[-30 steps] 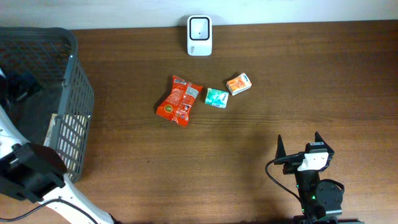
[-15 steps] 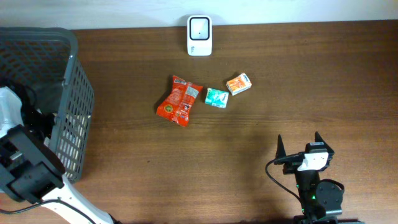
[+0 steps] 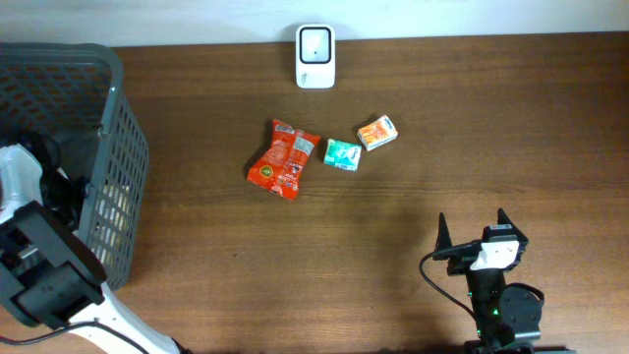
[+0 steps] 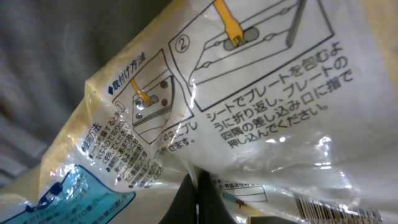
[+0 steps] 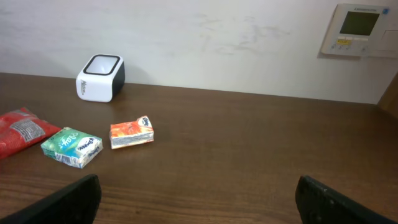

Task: Scan the item barcode
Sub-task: 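Grasp the white-and-yellow bag in the basket with the left gripper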

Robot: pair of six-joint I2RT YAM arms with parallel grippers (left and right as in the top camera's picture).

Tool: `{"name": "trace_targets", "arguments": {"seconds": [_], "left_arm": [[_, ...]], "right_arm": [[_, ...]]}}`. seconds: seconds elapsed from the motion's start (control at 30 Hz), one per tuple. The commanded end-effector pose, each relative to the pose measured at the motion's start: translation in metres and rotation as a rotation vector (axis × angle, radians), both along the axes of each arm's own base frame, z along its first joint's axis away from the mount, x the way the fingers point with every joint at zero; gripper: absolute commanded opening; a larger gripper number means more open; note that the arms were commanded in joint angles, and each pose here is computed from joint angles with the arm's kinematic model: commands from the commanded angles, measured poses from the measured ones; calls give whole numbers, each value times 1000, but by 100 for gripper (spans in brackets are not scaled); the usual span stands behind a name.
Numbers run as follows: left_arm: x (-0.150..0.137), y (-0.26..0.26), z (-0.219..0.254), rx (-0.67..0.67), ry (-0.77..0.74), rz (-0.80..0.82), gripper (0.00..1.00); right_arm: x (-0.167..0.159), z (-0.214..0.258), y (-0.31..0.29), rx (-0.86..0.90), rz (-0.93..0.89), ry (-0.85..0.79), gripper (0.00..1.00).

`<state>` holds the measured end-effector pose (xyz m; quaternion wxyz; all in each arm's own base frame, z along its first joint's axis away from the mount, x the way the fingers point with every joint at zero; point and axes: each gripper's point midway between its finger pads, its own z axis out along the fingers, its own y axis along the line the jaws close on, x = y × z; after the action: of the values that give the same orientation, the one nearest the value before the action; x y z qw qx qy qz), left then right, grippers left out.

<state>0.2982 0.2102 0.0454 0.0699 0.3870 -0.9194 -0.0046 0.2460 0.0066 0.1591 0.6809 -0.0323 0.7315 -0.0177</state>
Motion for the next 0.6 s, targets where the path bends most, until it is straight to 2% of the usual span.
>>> {"name": "trace_targets", "arguments": {"seconds": [0.0, 0.1, 0.17, 0.27, 0.43, 0.57], "left_arm": [[29, 14, 28, 3, -86, 19, 0], [88, 9, 128, -40, -419, -21, 0], [104, 10, 197, 29, -593, -77, 0], [99, 14, 256, 149, -696, -94, 0], [92, 3, 319, 233, -858, -128, 0], [86, -60, 409, 133, -1204, -297, 0]], "right_arm": [[0, -3, 0, -4, -1, 5, 98], [0, -3, 0, -4, -1, 5, 98], [0, -3, 0, -4, -1, 5, 98], [0, -3, 0, -4, -1, 5, 98], [0, -3, 0, -4, -1, 5, 98], [0, -3, 0, -4, -1, 5, 98]]}}
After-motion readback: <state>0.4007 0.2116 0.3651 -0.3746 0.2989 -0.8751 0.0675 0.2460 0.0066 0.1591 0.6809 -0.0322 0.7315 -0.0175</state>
